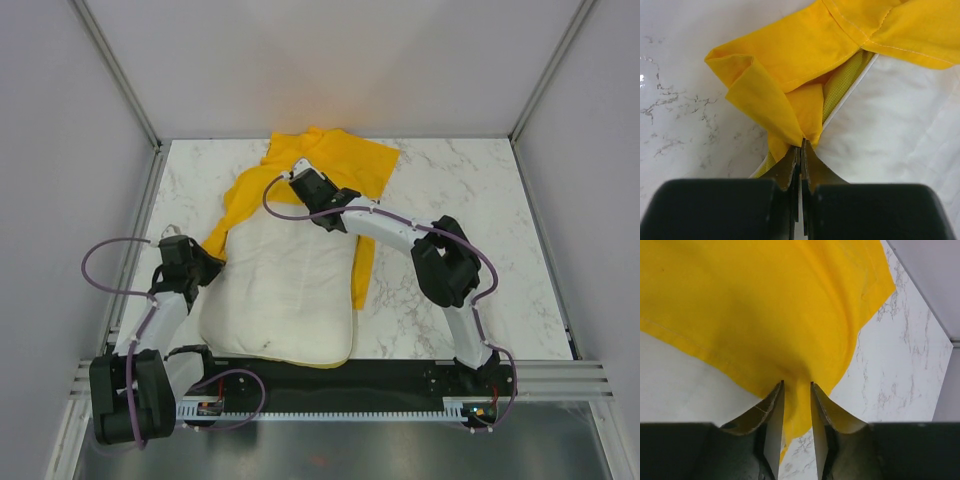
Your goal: Put the pillow into the pillowcase
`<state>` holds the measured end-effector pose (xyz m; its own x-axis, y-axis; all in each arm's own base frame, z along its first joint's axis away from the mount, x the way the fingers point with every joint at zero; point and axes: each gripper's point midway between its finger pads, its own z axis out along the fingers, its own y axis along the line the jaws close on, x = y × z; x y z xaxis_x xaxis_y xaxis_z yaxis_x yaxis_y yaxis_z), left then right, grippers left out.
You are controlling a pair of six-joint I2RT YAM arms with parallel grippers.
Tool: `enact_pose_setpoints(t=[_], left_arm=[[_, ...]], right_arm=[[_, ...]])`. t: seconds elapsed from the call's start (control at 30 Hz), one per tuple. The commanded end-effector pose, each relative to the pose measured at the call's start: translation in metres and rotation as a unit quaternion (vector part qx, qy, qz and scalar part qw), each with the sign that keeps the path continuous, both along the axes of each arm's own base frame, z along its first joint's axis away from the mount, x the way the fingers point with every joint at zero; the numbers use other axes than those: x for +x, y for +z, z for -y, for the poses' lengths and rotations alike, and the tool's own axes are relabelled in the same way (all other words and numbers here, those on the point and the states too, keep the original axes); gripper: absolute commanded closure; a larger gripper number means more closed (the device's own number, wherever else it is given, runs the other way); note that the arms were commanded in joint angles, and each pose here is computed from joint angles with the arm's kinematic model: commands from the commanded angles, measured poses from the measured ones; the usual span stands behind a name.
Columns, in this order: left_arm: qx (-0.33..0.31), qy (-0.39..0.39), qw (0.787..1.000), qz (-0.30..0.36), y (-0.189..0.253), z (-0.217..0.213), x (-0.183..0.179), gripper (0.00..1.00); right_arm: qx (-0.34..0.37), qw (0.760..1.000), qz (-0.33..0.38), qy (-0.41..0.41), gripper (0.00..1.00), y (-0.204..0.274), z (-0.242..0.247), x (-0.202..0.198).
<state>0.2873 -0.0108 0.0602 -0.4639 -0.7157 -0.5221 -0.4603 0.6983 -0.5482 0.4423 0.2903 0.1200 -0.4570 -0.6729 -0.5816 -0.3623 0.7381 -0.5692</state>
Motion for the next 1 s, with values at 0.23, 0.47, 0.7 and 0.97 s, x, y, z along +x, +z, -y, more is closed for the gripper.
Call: enact_pose_setpoints(t=[0.23,0.47,0.7,0.97], left_arm=[[-0.013,0.000,1.000,0.002,-0.010,0.004,-0.009,0.98],[-0.015,-0.021,1.000,0.013,-0.005,0.010,-0.008,0.98],[-0.019,-0.036,0.999,0.008,-0.004,0.014,-0.005,0.98],[-0.016,-0.044,0.999,0.017,0.001,0.015,-0.005,0.98]], right_arm=[[0.037,0.993,0.062,-0.091,1.00,0.044,0.035,0.021],[0.101,0.995,-0.004,-0.007,0.53,0.043,0.020,-0.018],[0.082,0.996,-0.013,0.039,0.43,0.034,0.003,-0.019],[0.027,0.998,-0.016,0.053,0.39,0.010,-0.012,-0.018]])
